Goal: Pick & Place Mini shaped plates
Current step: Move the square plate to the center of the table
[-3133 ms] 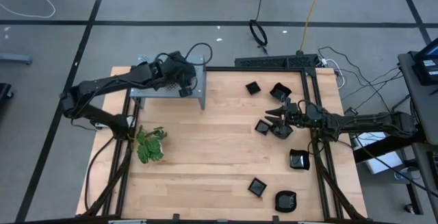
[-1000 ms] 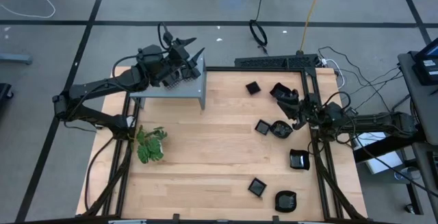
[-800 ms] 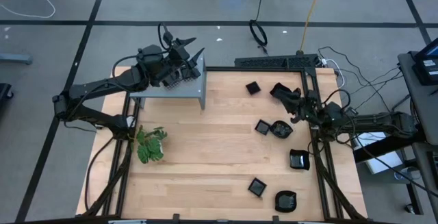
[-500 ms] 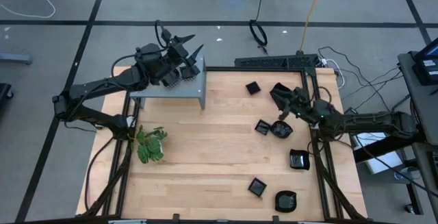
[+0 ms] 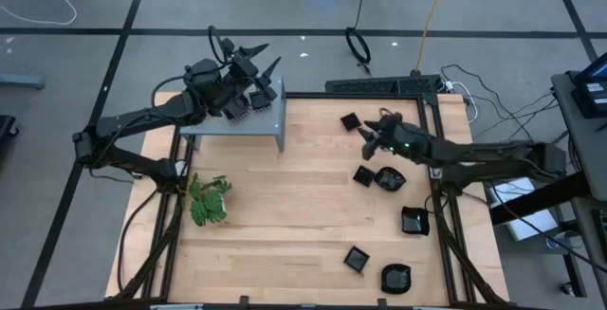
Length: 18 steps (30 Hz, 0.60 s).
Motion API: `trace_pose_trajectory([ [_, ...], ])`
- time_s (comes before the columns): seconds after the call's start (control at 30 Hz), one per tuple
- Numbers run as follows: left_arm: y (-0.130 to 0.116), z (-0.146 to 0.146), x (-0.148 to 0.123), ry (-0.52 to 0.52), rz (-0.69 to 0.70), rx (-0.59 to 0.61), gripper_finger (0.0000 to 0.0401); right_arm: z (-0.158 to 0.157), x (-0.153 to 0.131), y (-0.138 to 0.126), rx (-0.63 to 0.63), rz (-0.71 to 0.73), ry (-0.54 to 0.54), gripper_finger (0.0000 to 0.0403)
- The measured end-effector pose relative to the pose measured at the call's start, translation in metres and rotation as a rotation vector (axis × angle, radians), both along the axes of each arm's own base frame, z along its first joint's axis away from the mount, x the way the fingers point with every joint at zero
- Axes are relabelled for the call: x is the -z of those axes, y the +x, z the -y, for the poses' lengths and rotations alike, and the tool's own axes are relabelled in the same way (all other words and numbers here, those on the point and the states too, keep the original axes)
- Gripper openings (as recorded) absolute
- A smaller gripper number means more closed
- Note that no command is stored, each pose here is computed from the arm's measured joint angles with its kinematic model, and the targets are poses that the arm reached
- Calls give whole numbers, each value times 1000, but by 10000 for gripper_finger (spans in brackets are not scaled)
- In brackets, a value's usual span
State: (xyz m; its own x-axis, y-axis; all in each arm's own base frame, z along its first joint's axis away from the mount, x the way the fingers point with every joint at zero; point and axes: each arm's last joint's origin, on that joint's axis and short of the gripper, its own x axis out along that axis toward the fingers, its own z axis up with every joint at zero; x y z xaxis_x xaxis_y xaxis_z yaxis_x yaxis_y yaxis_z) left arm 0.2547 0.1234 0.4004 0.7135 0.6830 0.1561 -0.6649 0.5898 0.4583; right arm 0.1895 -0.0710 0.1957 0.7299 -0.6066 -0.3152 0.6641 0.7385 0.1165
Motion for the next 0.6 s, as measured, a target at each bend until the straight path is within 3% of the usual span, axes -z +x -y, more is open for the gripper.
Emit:
trace_pose_trajectory([
  [0.13, 0, 0, 0, -1, 4, 0, 209, 14, 2, 19, 31, -59, 10, 169],
  [0.47, 0, 1, 0, -3, 6, 3, 209, 58, 28, 67, 219, -133, 254, 180],
  [0.6, 0, 1, 0, -3, 6, 3, 209, 71, 35, 83, 249, -220, 298, 180],
])
